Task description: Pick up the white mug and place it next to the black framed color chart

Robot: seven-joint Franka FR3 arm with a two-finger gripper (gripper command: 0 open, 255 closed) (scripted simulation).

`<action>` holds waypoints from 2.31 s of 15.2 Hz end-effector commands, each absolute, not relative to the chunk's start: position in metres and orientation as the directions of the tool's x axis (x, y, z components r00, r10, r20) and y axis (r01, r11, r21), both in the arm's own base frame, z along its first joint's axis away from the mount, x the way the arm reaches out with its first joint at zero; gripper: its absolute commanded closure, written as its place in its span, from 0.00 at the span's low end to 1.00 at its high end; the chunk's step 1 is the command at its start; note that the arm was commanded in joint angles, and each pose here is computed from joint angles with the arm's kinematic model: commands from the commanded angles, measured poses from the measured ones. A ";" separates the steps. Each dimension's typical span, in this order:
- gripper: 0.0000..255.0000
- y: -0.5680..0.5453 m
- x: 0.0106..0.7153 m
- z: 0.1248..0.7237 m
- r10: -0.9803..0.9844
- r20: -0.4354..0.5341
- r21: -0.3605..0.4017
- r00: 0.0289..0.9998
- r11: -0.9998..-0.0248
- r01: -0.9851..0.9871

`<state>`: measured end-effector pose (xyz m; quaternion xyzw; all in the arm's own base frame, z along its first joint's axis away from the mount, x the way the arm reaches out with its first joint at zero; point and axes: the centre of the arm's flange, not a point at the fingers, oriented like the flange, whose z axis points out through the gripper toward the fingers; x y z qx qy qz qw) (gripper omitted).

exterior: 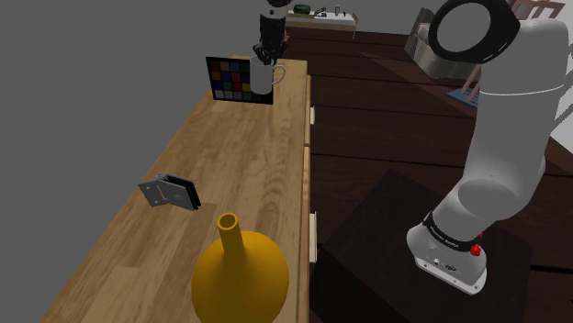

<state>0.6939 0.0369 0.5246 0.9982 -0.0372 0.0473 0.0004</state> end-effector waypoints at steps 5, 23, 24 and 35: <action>1.00 0.036 0.694 0.492 -0.074 0.095 -0.003 0.993 -0.997 -0.074; 1.00 0.036 0.694 0.397 -0.074 0.095 -0.003 0.993 -0.997 -0.074; 1.00 0.036 0.694 0.392 -0.074 0.095 -0.003 0.993 -0.997 -0.074; 1.00 0.036 0.694 0.360 -0.074 0.095 -0.003 0.993 -0.997 -0.074</action>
